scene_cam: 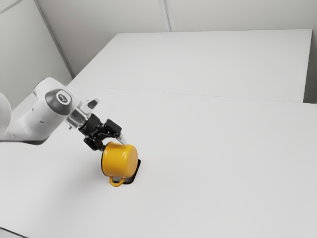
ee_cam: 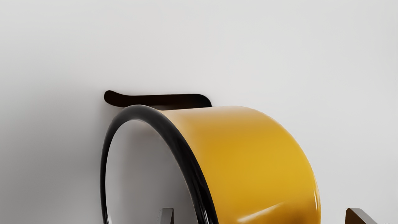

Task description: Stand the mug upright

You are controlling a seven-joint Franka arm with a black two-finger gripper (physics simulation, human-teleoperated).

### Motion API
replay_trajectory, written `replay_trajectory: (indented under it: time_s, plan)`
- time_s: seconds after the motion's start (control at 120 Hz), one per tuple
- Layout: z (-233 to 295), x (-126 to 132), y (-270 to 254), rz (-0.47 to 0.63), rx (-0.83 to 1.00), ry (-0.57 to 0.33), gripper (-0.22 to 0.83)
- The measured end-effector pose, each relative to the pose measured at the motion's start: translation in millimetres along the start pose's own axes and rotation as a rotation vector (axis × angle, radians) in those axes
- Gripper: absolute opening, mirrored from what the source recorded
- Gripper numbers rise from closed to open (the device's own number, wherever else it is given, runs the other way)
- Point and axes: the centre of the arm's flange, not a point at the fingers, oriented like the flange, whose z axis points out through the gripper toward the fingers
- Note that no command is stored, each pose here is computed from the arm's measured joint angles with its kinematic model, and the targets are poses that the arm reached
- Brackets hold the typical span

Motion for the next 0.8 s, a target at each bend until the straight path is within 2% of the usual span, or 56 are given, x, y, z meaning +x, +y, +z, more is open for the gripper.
replay_trajectory:
  time_s: [0.208,0.342,0.642,0.8]
  plan:
    - [15,-7,-11,-0.011,-0.089,0.013,0.59]
    - [20,-10,-15,-0.008,-0.133,0.028,0.39]
    - [13,-9,4,0.074,-0.194,0.075,-0.02]
    - [-1,-11,15,0.131,-0.193,0.111,-0.11]
